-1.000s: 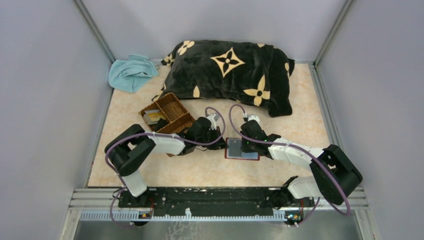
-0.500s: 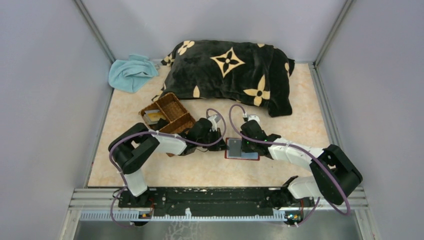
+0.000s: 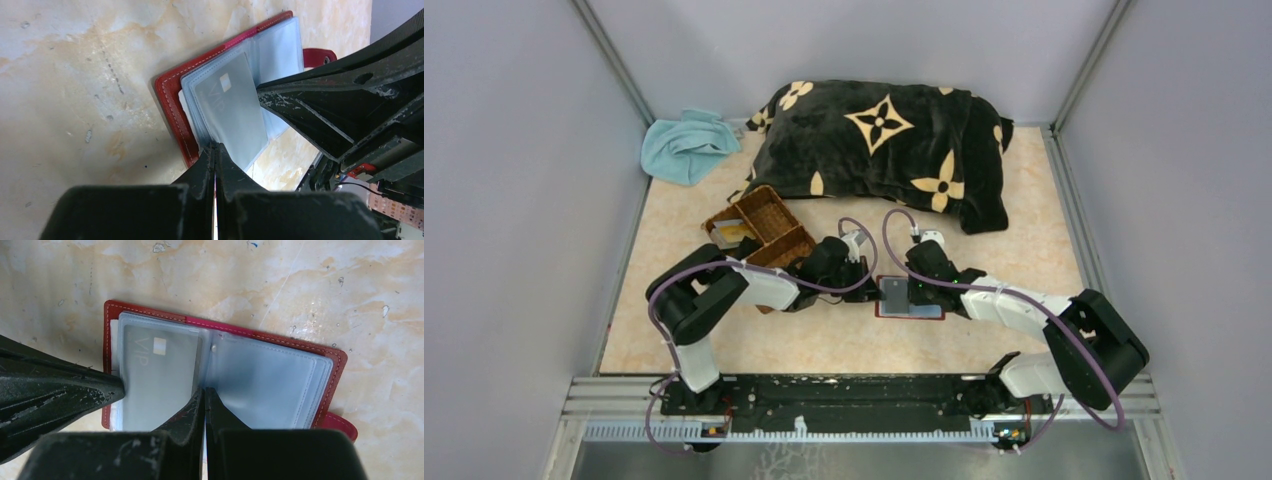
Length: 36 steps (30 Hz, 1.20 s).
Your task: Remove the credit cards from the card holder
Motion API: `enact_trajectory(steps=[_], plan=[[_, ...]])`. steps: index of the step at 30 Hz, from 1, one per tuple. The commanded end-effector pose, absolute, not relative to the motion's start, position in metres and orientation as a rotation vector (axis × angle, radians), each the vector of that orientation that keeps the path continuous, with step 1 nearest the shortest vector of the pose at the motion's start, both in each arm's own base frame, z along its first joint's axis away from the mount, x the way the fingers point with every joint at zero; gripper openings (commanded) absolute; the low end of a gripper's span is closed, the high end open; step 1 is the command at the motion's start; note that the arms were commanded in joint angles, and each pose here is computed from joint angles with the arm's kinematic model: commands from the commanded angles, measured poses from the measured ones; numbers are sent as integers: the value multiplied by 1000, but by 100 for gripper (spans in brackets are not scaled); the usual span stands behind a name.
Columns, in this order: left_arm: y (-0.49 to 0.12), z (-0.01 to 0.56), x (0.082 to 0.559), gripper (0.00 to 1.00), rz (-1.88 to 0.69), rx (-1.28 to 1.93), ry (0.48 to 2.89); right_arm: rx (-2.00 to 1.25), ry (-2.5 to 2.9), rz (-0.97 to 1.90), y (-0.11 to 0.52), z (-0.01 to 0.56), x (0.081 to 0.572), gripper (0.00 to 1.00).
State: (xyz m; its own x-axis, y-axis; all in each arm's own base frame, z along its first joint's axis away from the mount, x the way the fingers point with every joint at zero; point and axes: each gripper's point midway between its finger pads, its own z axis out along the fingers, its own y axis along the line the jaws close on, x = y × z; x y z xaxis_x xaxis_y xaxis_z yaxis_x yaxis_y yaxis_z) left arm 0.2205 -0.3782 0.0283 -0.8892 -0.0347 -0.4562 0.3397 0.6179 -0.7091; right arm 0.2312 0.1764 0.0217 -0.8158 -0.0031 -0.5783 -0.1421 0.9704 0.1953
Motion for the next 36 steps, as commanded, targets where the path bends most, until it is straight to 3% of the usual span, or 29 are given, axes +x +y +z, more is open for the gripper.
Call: enact_trajectory(steps=[1,36], plan=[[-403,42,210,0,-1320,295,2366,-100,2486,362,183,24,235,0],[-427,97,221,0,-1421,305,2207,-101,2487,388,183,21,229,0]])
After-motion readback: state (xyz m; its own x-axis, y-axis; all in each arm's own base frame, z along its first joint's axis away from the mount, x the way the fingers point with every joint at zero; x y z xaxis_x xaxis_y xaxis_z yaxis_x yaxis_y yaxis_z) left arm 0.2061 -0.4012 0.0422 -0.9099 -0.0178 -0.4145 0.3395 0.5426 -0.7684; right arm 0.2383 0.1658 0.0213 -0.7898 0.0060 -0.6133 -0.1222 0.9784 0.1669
